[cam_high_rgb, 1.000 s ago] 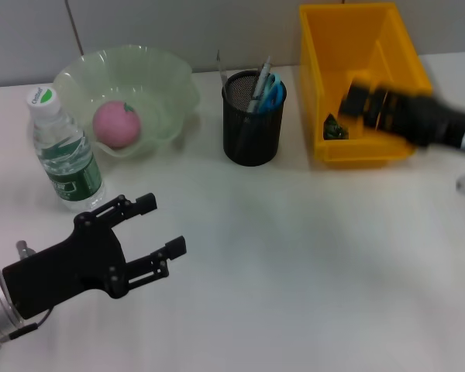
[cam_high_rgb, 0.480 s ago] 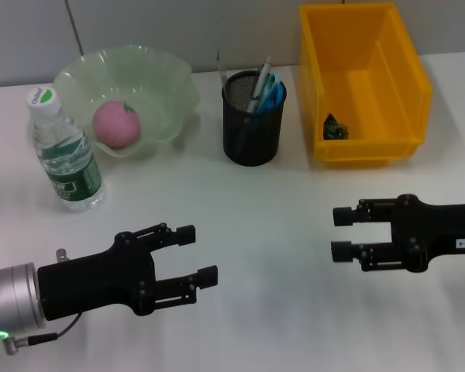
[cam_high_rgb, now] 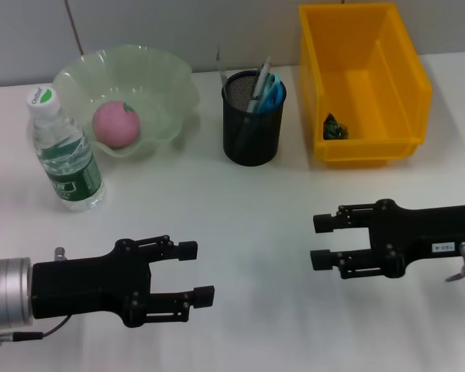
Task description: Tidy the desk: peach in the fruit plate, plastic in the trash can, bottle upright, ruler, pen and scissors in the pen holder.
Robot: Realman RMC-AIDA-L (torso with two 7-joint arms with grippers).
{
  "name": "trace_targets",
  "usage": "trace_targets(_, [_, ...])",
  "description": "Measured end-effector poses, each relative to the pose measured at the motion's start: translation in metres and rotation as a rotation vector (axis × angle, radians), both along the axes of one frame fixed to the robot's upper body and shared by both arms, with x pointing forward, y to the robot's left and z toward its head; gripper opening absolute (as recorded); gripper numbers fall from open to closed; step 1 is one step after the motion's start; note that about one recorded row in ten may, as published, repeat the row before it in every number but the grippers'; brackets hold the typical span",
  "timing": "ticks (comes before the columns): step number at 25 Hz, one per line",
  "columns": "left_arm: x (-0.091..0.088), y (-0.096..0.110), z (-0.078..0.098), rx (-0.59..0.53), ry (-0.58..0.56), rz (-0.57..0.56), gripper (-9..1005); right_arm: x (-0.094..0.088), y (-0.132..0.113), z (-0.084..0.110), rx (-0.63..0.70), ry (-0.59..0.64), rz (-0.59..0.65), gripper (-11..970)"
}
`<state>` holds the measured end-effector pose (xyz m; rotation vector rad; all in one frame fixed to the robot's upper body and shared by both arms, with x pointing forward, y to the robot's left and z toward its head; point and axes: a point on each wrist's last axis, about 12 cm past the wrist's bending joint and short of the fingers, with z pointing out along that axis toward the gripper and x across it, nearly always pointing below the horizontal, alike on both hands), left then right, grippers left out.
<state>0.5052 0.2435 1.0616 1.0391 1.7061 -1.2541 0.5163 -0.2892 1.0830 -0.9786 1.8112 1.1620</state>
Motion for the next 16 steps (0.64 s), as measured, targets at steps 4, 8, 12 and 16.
trace_targets(4, [0.000, 0.001, 0.002, -0.007, 0.000, -0.008, 800, 0.002, 0.005, -0.006, -0.024, 0.000, -0.022, 695])
trace_targets(8, [-0.001, 0.003, 0.007, -0.026, -0.011, -0.025, 800, 0.003, 0.010, -0.007, -0.042, 0.003, 0.000, 695])
trace_targets(12, [-0.001, 0.008, 0.008, -0.029, -0.014, -0.016, 800, 0.004, 0.013, -0.008, -0.051, 0.004, 0.009, 695])
trace_targets(16, [0.000, 0.016, 0.011, -0.026, -0.010, -0.005, 800, 0.005, 0.016, -0.009, -0.053, 0.004, 0.010, 695])
